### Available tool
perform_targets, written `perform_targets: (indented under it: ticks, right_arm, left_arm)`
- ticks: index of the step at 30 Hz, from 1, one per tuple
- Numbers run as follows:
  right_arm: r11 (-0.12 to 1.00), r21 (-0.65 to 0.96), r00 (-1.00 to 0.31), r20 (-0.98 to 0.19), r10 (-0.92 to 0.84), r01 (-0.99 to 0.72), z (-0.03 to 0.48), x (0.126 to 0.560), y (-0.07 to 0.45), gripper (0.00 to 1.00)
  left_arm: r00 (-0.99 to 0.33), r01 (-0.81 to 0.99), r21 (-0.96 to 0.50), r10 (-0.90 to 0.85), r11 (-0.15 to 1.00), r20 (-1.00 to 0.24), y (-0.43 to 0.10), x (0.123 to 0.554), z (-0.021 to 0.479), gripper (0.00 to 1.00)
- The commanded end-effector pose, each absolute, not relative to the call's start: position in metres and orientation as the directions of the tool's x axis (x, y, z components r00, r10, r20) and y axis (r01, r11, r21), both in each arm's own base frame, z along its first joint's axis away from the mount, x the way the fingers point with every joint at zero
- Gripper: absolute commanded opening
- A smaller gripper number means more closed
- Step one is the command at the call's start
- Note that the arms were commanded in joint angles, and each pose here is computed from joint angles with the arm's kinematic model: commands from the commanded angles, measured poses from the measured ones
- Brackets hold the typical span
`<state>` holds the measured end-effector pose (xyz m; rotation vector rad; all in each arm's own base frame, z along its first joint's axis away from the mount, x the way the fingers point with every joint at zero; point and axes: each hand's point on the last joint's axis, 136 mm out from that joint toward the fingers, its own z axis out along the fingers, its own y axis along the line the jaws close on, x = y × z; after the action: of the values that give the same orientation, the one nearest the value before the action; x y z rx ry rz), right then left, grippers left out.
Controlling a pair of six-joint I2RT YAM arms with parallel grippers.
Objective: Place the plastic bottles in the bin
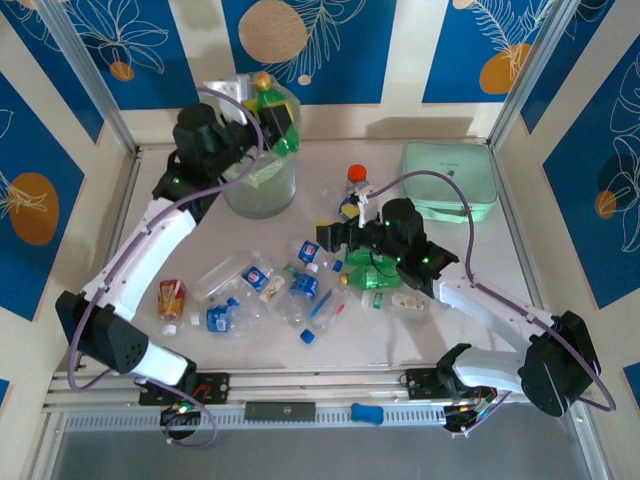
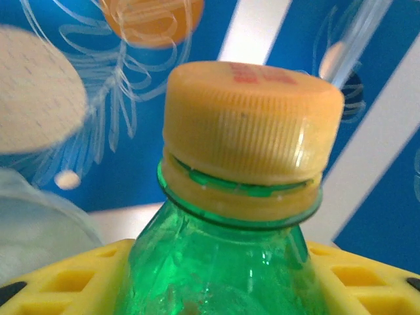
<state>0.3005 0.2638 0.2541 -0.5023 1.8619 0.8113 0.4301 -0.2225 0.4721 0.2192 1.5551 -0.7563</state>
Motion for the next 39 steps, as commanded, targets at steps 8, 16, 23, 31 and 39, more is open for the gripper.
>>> perform_targets:
  ticks: [8,16,23,31,39]
  right_arm:
    - [0.771,0.320,-0.468,-0.883,0.032,-0.550,0.233,0.300,0.232,0.95]
    - [0.801,0.352,-0.522,-0.851,0.058,-0.485,0.213,0.304,0.221,0.95]
    - [0.803,0.363,-0.540,-0.839,0.063,-0.472,0.207,0.309,0.220,0.95]
    - [0.787,0.372,-0.548,-0.835,0.052,-0.492,0.210,0.317,0.230,0.96]
    - [0.781,0.378,-0.555,-0.831,0.049,-0.498,0.209,0.322,0.236,1.00]
  left_arm:
    - [-0.141,0.334,-0.079,-0.033,0.939,-0.989,-0.168,0.551,0.433,0.42]
    - [-0.297,0.265,0.037,0.119,0.963,-0.947,-0.162,0.596,0.361,0.43]
    - [-0.363,0.250,0.045,0.137,0.967,-0.922,-0.156,0.600,0.335,0.48]
    - [-0.326,0.253,0.036,0.120,0.967,-0.938,-0.152,0.577,0.380,1.00]
    - [-0.344,0.248,0.032,0.119,0.968,-0.931,-0.133,0.508,0.420,0.99]
